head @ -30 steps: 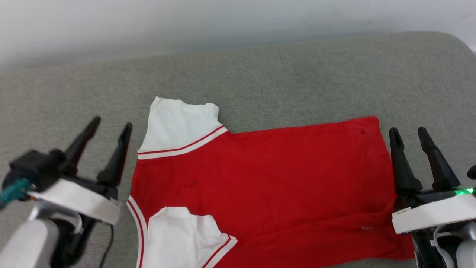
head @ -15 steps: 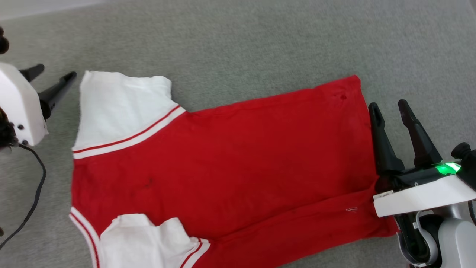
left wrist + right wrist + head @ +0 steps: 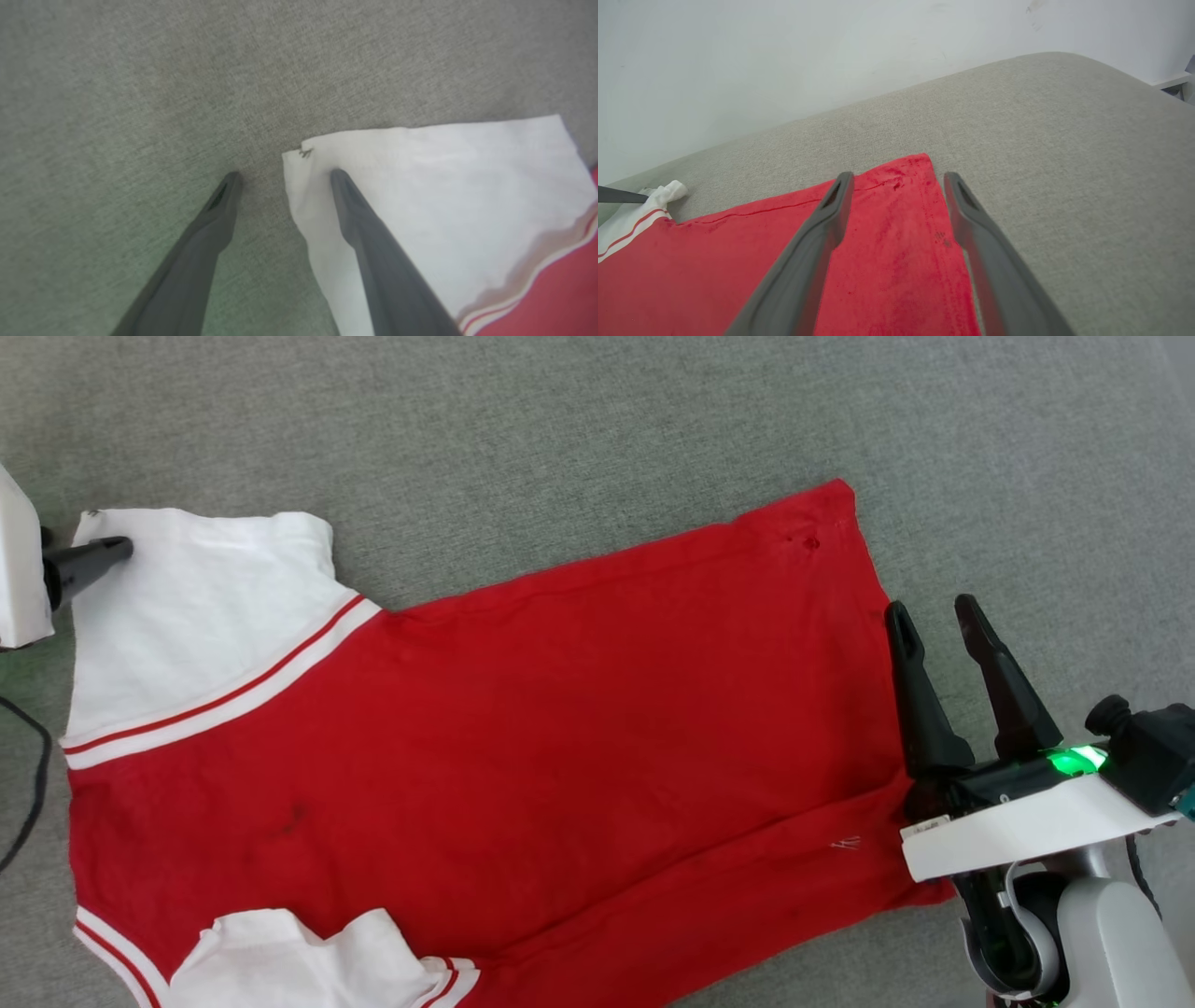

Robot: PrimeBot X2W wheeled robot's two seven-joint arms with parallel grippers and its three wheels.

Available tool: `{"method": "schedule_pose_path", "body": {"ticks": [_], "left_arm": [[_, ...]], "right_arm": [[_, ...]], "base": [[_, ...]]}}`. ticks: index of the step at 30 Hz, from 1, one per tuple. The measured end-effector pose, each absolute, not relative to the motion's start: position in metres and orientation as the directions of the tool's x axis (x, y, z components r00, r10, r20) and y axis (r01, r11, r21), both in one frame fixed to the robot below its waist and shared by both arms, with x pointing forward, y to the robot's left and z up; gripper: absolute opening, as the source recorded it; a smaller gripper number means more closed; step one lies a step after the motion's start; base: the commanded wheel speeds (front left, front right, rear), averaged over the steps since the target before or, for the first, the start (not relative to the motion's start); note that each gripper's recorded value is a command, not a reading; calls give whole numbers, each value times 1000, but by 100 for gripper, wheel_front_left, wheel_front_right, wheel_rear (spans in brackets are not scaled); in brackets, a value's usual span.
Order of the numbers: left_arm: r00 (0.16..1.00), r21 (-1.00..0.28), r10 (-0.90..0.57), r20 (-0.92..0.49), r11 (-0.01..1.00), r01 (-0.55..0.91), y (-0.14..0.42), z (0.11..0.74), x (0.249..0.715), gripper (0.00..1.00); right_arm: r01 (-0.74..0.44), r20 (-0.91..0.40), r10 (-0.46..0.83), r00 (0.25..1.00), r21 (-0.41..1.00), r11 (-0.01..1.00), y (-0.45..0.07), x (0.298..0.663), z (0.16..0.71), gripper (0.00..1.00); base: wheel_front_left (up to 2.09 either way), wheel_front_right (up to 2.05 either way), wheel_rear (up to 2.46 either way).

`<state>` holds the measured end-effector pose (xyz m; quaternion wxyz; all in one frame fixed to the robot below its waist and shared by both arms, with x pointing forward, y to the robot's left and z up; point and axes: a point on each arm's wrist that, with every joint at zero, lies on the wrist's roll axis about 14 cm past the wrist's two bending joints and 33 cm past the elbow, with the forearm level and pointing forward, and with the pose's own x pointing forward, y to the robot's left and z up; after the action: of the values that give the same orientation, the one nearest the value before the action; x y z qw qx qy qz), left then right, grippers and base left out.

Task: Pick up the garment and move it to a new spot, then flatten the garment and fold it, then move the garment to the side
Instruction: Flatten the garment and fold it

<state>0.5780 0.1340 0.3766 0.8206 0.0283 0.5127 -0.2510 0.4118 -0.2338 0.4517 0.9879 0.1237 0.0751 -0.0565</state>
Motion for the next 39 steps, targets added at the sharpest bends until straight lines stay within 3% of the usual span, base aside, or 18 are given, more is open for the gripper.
{"method": "schedule_pose_path", "body": {"ticks": [2, 4, 16, 22, 30, 35, 36, 39], "left_arm": [[341, -196, -371, -864, 871, 450, 135, 371, 579, 100], [325, -205, -371, -870, 871, 446, 135, 368, 578, 0], [444, -201, -449, -775, 842, 500, 122, 400, 573, 0], [509, -208, -527, -681, 805, 556, 111, 440, 552, 0], [554, -158, -597, -580, 750, 643, 107, 486, 506, 0], [547, -147, -621, -561, 725, 672, 107, 493, 478, 0], [548, -150, -636, -544, 716, 682, 106, 497, 467, 0], [555, -143, -643, -528, 711, 689, 107, 500, 460, 0]], "right_arm": [[139, -172, -99, 980, 235, 962, -236, 410, 449, 100], [142, -175, -102, 979, 236, 961, -236, 409, 447, 100], [102, -195, -60, 979, 212, 972, -231, 412, 455, 100], [56, -295, -16, 955, 127, 990, -238, 412, 455, 100], [-117, -593, 93, 800, -2, 993, -235, 408, 436, 100], [-192, -686, 112, 719, -41, 980, -237, 423, 440, 100], [-231, -738, 102, 667, -75, 970, -240, 432, 439, 100], [-229, -765, 77, 640, -94, 969, -245, 446, 438, 100]], "base": [[0, 0, 0], [0, 0, 0], [0, 0, 0], [0, 0, 0], [0, 0, 0], [0, 0, 0], [0, 0, 0], [0, 0, 0]]}}
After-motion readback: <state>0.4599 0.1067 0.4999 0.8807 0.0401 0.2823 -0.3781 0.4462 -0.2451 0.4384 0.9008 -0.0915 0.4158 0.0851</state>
